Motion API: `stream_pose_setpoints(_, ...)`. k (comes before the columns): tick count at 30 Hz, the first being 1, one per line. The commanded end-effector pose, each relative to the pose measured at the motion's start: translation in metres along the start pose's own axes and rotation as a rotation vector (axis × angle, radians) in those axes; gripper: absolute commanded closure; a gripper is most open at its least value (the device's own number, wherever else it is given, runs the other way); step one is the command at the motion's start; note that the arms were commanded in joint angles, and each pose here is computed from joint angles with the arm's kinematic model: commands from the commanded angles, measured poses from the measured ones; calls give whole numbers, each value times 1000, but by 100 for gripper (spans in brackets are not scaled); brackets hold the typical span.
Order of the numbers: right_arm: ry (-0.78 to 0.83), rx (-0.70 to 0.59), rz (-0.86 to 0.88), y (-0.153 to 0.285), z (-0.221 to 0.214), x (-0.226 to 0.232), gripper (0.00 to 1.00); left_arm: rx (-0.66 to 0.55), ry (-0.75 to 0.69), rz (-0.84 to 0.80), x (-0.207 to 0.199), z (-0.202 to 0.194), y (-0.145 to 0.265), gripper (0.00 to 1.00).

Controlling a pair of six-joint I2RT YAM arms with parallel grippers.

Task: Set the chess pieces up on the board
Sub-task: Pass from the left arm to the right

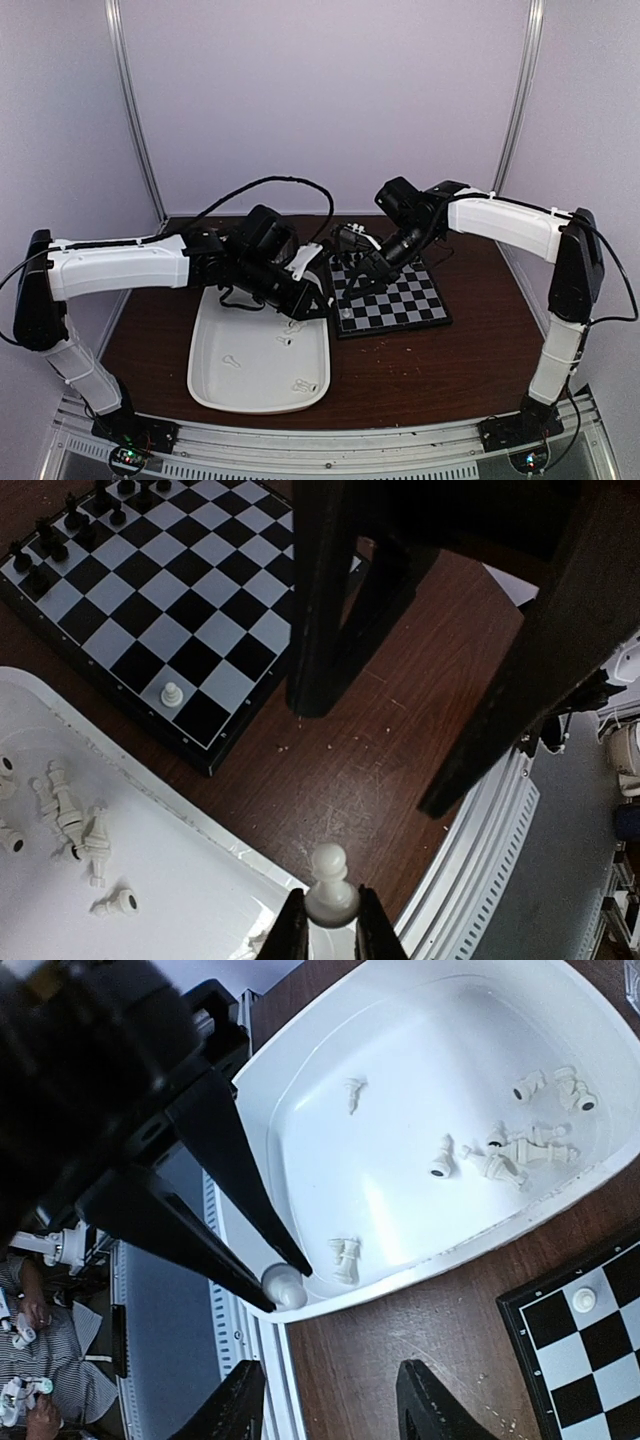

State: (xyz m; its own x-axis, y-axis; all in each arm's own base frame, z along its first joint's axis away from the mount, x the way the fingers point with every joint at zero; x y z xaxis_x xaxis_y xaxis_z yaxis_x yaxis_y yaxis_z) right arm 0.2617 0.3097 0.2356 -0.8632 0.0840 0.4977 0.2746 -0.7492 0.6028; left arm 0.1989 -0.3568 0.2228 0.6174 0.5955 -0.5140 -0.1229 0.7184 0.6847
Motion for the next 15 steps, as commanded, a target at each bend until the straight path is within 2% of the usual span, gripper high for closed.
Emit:
stream_pose_setpoints(1,-60,-35,99,-3,10,10,51,-62,-6,-89,-10,9,3,91)
stream_pose_setpoints(6,-97,-48,160,-15,9,12,50,-65,2,-126,-12,8,0,90)
stream_pose_setpoints(11,-109,-63,174,-17,12,12,59,-66,10,-134,-11,7,-2,90)
stream_pose_setpoints(15,-118,-60,177,-20,10,9,60,-78,11,-146,-12,7,-1,90)
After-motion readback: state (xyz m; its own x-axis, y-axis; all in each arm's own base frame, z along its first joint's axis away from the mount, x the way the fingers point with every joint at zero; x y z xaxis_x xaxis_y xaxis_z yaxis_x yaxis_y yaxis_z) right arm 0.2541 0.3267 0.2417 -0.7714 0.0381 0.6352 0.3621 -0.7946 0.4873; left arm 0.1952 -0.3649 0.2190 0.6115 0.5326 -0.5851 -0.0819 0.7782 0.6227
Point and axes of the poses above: each gripper's point midway between its finger pads, its own y axis back along the fingers, its own x axis along the line the jaws close on, z = x × y, the point moved 6 cm from there along y, back along the fingers, and after that the axes turned 8 degrees about y, right-handed, at the moved point
